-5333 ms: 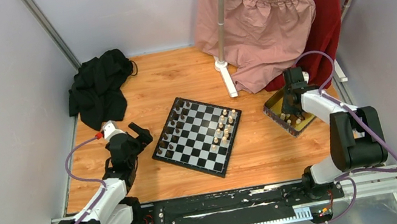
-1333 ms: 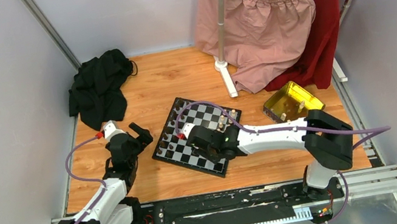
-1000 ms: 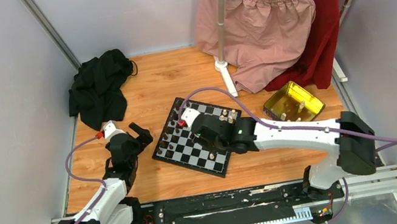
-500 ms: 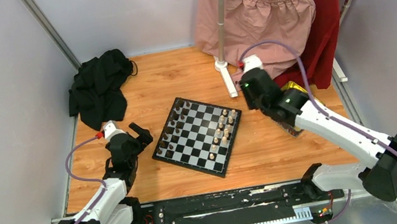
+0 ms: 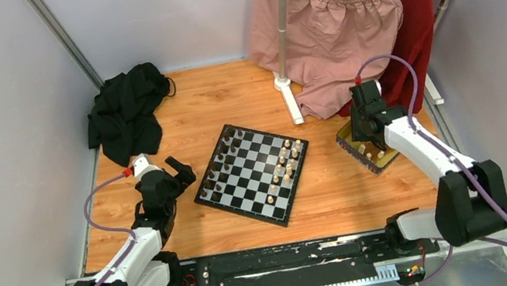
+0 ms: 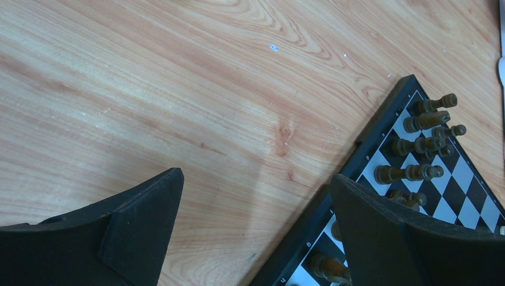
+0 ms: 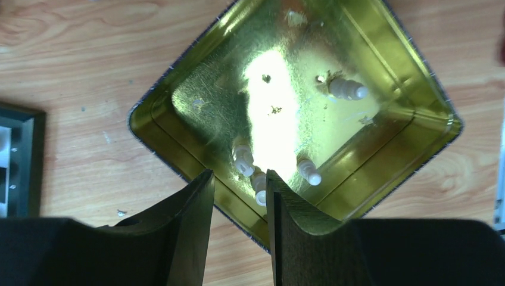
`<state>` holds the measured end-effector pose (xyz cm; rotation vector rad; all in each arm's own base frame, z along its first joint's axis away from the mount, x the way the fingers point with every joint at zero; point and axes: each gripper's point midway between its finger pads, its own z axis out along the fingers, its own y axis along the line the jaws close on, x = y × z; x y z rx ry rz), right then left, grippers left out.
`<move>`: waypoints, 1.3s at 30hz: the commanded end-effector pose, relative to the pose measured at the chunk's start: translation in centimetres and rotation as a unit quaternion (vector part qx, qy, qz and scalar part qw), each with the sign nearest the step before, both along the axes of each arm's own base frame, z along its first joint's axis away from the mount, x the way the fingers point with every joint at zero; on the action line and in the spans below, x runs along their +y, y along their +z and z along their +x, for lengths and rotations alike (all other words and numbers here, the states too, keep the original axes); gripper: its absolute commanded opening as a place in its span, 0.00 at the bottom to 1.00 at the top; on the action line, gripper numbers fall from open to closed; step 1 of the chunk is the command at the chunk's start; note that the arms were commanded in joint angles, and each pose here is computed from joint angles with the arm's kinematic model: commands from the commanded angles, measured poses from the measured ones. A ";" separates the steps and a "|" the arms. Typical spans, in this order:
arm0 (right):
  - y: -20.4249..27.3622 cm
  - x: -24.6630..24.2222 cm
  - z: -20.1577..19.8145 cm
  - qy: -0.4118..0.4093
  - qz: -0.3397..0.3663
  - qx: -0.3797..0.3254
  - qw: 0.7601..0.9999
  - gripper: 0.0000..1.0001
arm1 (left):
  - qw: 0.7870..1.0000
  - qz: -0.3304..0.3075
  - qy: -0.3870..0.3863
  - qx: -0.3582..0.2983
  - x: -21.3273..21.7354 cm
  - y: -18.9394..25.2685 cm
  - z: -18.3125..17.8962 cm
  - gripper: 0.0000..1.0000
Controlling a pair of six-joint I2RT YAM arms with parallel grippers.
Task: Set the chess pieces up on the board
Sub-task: Pick up the chess piece from the storage box.
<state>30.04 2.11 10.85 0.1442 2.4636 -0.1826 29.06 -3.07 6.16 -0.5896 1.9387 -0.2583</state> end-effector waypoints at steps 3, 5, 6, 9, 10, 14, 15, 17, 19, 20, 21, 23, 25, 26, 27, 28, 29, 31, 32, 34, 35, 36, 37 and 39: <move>-3.6 0.2 0.1 -0.023 0.054 0.036 0.998 0.41 | 1.000 0.006 -0.005 -0.016 -0.2 0.8 0.4 1.00; -4.5 0.3 0.0 -0.022 0.060 0.051 0.997 0.41 | 1.000 0.005 -0.004 -0.015 -0.2 0.7 0.4 1.00; -4.9 0.3 -0.1 -0.022 0.062 0.057 0.996 0.41 | 1.000 0.006 -0.004 -0.016 -0.2 0.7 0.4 1.00; -5.7 0.1 -0.2 -0.024 0.063 0.066 0.996 0.41 | 1.000 0.006 -0.005 -0.015 -0.2 0.7 0.4 1.00; -5.9 0.0 -0.3 -0.027 0.064 0.067 0.995 0.41 | 1.000 0.006 -0.005 -0.014 -0.2 0.7 0.4 1.00; -6.2 -0.3 -0.2 -0.031 0.066 0.068 0.995 0.41 | 1.000 0.006 -0.006 -0.015 -0.2 0.7 0.4 1.00; -6.2 -0.3 -0.2 -0.032 0.066 0.068 0.995 0.41 | 1.000 0.006 -0.005 -0.015 -0.2 0.7 0.4 1.00; -6.4 -0.4 -0.2 -0.034 0.067 0.069 0.995 0.40 | 1.000 0.006 -0.006 -0.015 -0.2 0.7 0.4 1.00; -6.6 -0.4 -0.3 -0.034 0.069 0.072 0.994 0.39 | 1.000 0.006 -0.006 -0.015 -0.2 0.7 0.4 1.00; -6.7 -0.4 -0.4 -0.034 0.069 0.074 0.994 0.36 | 1.000 0.006 -0.006 -0.016 -0.2 0.8 0.4 1.00; -6.8 -0.4 -0.5 -0.033 0.068 0.076 0.994 0.33 | 1.000 0.006 -0.006 -0.016 -0.2 0.8 0.4 1.00; -7.0 -0.5 -0.8 -0.037 0.068 0.078 0.994 0.22 | 1.000 0.006 -0.006 -0.015 -0.2 0.7 0.4 1.00; -7.1 -0.7 -1.1 -0.040 0.065 0.081 0.994 0.18 | 1.000 0.005 -0.006 -0.015 -0.2 0.7 0.4 1.00; -7.2 -0.7 -1.2 -0.040 0.065 0.083 0.994 0.17 | 1.000 0.005 -0.006 -0.015 -0.3 0.7 0.4 1.00; -7.3 -0.6 -1.3 -0.040 0.065 0.085 0.993 0.14 | 1.000 0.005 -0.007 -0.016 -0.3 0.8 0.4 1.00; -7.4 -0.6 -1.4 -0.040 0.066 0.087 0.993 0.11 | 1.000 0.005 -0.007 -0.016 -0.3 0.8 0.4 1.00; -7.4 -0.7 -1.4 -0.042 0.065 0.087 0.993 0.10 | 1.000 0.005 -0.007 -0.015 -0.3 0.7 0.4 1.00; -7.3 -0.7 -1.3 -0.042 0.064 0.085 0.993 0.04 | 1.000 0.005 -0.007 -0.015 -0.3 0.7 0.4 1.00; -7.1 -0.8 -1.2 -0.044 0.064 0.082 0.994 0.00 | 1.000 0.005 -0.006 -0.015 -0.3 0.7 0.4 1.00; -6.7 -0.9 -1.0 -0.047 0.060 0.074 0.994 0.00 | 1.000 0.005 -0.006 -0.015 -0.3 0.7 0.4 1.00; -6.3 -1.1 -0.8 -0.049 0.058 0.068 0.995 0.00 | 1.000 0.005 -0.007 -0.015 -0.3 0.7 0.4 1.00; -5.9 -1.1 -0.7 -0.050 0.056 0.062 0.995 0.00 | 1.000 0.005 -0.007 -0.015 -0.3 0.7 0.4 1.00; -5.5 -1.2 -0.5 -0.052 0.055 0.055 0.996 0.00 | 1.000 0.005 -0.006 -0.016 -0.3 0.8 0.4 1.00; -4.6 -1.3 -0.2 -0.053 0.054 0.044 0.996 0.00 | 1.000 0.005 -0.007 -0.016 -0.3 0.8 0.4 1.00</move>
